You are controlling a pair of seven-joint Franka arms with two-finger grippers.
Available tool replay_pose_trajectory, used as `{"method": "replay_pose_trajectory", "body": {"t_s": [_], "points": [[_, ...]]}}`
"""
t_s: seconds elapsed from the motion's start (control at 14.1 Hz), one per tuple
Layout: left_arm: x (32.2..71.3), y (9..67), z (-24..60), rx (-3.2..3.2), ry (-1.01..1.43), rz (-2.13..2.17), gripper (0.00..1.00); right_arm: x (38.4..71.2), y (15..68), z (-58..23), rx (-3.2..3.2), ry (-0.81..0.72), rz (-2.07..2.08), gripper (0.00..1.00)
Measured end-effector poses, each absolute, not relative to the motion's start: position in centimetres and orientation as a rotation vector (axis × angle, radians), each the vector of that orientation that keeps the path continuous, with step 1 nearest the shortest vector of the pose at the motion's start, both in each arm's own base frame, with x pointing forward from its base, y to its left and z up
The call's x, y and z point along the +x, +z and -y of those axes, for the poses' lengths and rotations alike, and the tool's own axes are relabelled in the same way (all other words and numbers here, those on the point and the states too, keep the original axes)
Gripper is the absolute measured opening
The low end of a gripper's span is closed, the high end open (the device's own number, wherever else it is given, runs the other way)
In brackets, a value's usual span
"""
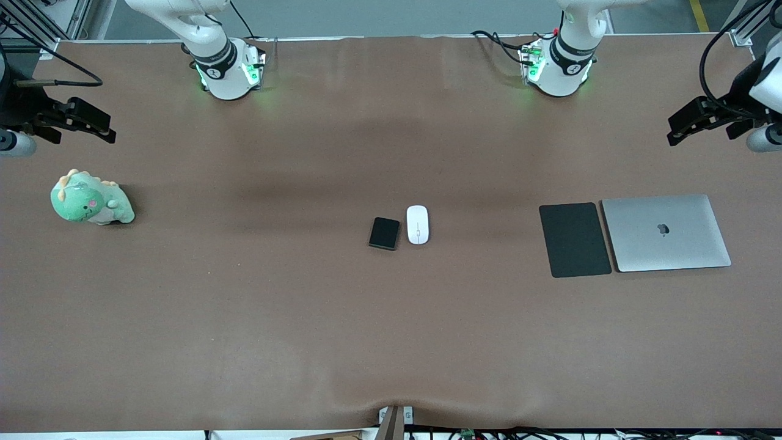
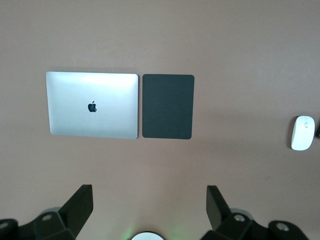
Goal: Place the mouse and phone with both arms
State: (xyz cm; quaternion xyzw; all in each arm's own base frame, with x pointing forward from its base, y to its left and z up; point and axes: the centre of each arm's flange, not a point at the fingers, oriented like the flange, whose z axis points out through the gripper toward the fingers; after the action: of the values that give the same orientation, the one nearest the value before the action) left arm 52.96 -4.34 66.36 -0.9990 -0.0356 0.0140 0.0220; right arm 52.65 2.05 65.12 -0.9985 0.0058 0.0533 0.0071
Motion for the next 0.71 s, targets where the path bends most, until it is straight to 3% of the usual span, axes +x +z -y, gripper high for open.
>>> {"method": "replay_pose_trajectory", "body": {"t_s": [0.71], "points": [[53.6,65.2,3.9,-3.095,0.078,0.121,1.00,52.6,65.1,-2.1,-3.123,0.167,-0.018,1.00]]}}
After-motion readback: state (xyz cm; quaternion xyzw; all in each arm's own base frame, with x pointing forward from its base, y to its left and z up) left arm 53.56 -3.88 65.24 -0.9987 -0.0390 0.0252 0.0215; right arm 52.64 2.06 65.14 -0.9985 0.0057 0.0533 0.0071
